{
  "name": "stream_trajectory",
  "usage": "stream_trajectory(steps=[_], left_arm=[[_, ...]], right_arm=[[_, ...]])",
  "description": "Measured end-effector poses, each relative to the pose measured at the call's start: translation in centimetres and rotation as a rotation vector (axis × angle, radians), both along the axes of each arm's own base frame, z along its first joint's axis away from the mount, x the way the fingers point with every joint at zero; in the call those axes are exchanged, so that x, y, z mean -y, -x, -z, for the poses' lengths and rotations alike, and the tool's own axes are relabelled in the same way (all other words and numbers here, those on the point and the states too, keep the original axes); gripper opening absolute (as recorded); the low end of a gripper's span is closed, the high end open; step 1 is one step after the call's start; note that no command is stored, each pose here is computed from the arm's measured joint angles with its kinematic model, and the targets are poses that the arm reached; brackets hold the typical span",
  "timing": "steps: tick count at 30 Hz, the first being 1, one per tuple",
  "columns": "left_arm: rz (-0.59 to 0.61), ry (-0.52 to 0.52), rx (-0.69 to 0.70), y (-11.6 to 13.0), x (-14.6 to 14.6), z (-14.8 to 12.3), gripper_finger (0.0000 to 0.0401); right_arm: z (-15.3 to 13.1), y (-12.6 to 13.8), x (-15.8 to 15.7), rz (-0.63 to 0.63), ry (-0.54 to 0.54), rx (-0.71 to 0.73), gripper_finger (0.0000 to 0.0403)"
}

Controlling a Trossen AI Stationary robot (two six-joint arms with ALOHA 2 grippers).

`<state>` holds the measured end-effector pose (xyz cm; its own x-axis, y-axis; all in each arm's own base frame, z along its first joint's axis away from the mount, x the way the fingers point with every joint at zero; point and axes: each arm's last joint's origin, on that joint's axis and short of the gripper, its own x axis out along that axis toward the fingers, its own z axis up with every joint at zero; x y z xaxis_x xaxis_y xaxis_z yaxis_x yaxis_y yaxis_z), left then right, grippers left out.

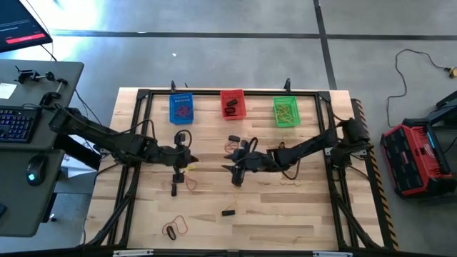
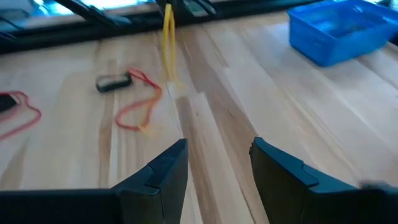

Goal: Sort rubber bands into baskets
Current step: Put the yellow rubber band into the green bin

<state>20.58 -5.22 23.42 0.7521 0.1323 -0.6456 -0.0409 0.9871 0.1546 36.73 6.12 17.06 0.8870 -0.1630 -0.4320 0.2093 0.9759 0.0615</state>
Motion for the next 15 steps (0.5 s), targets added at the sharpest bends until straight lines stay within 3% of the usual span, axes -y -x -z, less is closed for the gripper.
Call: stream_trajectory(steps=[7, 15], left_arm=[[-0.010, -0.021, 0.070, -0.7, -0.8, -0.6, 0.0000], [-0.029, -0.017, 0.151, -1.5, -1.6, -1.2, 0.0000]], right_arm=[[0.9, -1.6, 1.1, -0.043, -0.043, 0.140, 0.0164], [1.5, -2.0, 1.6, -0.031, -0.035, 0.167, 0.0176]])
